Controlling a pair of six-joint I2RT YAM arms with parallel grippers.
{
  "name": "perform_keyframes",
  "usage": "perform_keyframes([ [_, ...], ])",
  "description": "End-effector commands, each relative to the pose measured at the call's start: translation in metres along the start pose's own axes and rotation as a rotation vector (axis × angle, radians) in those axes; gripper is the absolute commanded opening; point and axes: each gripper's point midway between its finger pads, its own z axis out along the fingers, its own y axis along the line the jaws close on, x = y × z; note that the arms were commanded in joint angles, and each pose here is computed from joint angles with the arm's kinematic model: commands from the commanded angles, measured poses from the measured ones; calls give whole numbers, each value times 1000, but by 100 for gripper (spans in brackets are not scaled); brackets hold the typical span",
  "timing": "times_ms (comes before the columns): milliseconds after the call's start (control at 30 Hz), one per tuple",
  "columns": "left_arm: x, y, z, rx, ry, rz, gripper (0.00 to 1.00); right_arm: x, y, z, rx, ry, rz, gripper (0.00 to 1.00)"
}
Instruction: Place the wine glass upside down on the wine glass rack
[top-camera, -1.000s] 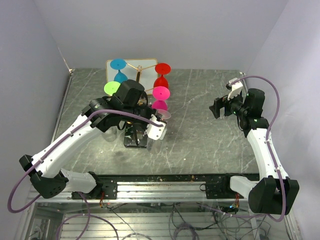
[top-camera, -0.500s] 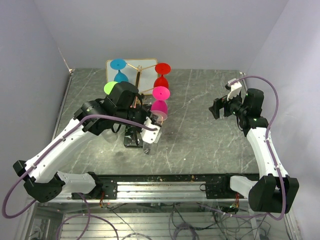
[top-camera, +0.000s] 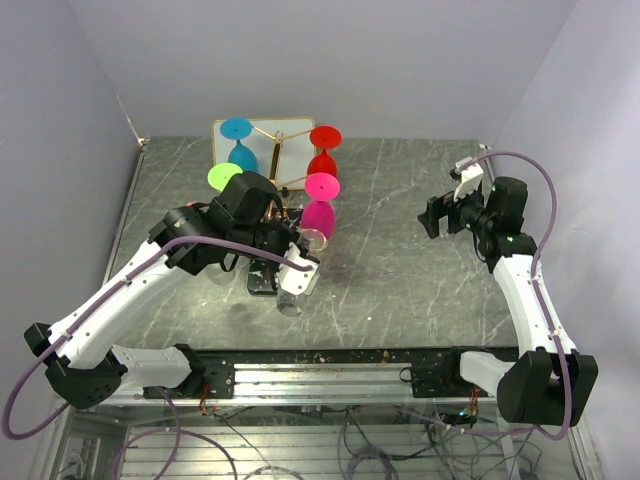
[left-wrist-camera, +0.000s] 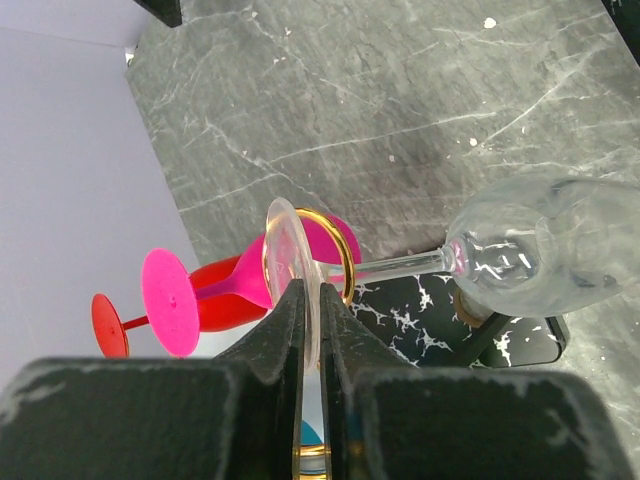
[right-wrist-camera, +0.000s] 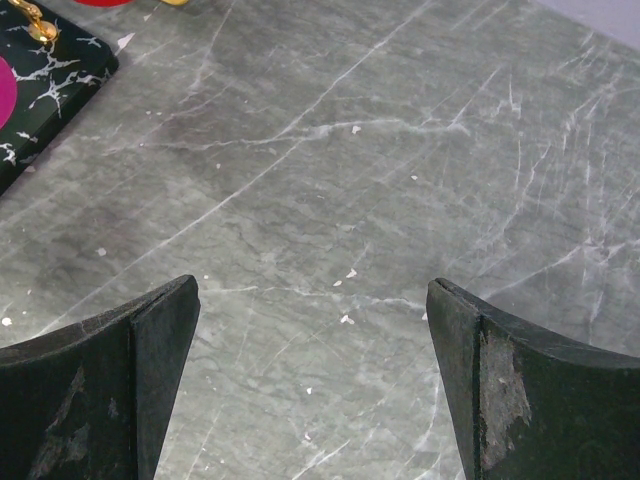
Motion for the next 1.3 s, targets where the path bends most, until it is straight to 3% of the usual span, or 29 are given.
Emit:
perform_keyframes([
  [0,-2,-6,-10,3,-1,21,16,3,-3,1,1,6,-6,96],
  [500,9,-21,-12,62,53,35,29,4,-4,1,13,5,-9,96],
  [1267,1,-22,0,65,-17,-4,40,6,-5,2,9,12,-8,96],
])
